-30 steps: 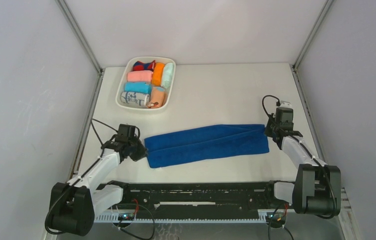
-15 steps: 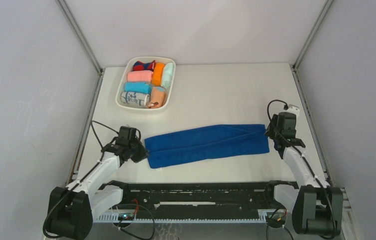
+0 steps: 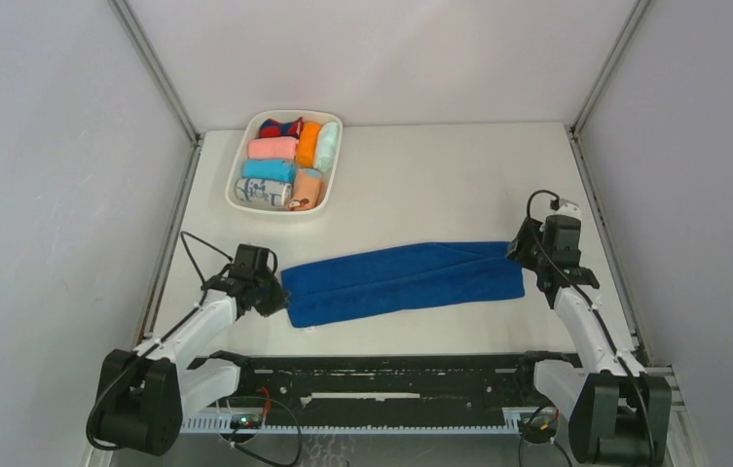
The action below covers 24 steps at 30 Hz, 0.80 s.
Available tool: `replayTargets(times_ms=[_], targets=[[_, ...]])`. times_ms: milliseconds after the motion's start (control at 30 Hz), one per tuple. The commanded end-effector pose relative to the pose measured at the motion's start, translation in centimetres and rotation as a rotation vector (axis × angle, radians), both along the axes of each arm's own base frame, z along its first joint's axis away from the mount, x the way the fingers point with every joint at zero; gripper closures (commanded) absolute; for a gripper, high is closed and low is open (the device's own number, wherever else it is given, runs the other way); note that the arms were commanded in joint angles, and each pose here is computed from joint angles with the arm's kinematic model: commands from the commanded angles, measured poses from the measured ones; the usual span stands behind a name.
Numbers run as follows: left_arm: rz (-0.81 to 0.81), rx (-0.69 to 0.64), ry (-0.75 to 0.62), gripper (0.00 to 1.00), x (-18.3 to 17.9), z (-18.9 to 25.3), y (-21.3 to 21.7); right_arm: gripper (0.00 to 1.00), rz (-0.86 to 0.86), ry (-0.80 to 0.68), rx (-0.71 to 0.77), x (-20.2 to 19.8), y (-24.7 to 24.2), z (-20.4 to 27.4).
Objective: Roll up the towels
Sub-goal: Fold the towel at the center of the board.
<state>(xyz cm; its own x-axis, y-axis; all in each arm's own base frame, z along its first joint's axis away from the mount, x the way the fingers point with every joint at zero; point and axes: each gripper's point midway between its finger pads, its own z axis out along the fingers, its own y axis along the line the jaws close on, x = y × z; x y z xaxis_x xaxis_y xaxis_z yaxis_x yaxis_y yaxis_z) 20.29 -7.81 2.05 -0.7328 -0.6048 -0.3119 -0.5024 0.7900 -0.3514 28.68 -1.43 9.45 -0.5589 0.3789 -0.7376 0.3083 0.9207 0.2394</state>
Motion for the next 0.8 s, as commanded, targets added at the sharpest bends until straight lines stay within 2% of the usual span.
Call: replayTargets(times_ms=[0,133,333,467,767], targets=[[0.033,0.056,-0.073,1.0,3.5,1.8,0.6,0.44,0.062,-0.005,0.092,0.9,2.0,1.2],[0.025,0.054,-0.083,1.0,4.7,2.6,0.3,0.43,-0.002,0.028,0.074,0.5,1.0,2.3],[0.019,0.046,-0.106,1.0,4.2,2.9,0.3,0.4,-0.152,0.105,0.06,-0.8,-1.0,3.1],[0.015,0.035,-0.115,1.0,3.7,2.8,0.2,0.43,-0.24,0.145,0.093,-1.4,-1.4,2.4],[0.009,0.056,-0.153,1.0,3.7,3.4,0.7,0.41,-0.458,0.231,0.26,-1.3,-1.3,2.0]])
